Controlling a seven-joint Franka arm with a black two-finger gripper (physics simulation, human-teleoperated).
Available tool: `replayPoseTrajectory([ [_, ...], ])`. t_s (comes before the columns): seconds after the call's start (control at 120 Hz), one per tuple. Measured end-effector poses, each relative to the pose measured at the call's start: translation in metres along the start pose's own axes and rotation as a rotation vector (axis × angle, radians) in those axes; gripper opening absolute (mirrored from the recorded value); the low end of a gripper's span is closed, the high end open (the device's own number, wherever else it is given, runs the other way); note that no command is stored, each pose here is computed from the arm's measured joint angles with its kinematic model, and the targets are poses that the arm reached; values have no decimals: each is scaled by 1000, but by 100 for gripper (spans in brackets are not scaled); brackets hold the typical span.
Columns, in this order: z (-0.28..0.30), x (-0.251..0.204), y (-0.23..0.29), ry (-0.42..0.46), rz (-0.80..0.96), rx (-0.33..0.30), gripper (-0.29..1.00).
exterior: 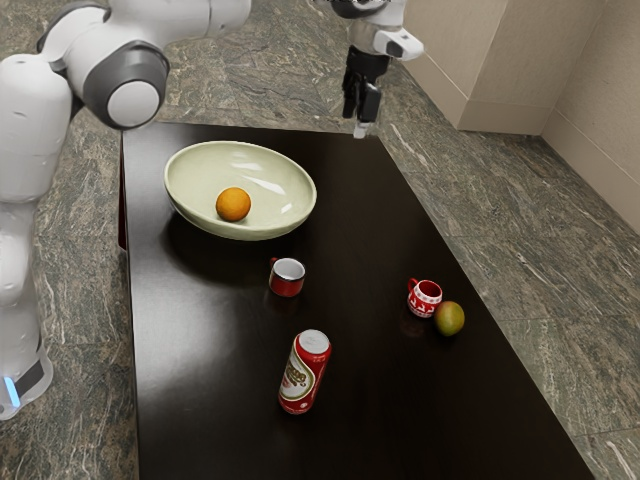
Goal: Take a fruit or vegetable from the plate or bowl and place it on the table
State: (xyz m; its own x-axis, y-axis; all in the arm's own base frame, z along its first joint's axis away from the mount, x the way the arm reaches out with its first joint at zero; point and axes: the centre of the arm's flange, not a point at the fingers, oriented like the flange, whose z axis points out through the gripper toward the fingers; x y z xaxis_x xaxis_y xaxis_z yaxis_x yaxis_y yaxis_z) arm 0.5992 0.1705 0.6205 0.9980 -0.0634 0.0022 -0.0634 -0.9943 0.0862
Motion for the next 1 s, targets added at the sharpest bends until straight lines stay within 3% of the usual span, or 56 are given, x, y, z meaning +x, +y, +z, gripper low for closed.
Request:
replayPoseTrajectory([
  [0.058, 33, -18, 0, -66, -3, -45, 68],
  [0.133, 69, -81, 26, -100, 43, -96, 68],
  [0.2, 73, -138, 33, -59, 76, -84, 68],
  [0.25, 82, -154, 18, -46, 52, -62, 68],
  [0.467, 118, -146, -22, -62, -20, 15, 68],
  [1.0, 163, -135, -22, -61, -64, 23, 68],
])
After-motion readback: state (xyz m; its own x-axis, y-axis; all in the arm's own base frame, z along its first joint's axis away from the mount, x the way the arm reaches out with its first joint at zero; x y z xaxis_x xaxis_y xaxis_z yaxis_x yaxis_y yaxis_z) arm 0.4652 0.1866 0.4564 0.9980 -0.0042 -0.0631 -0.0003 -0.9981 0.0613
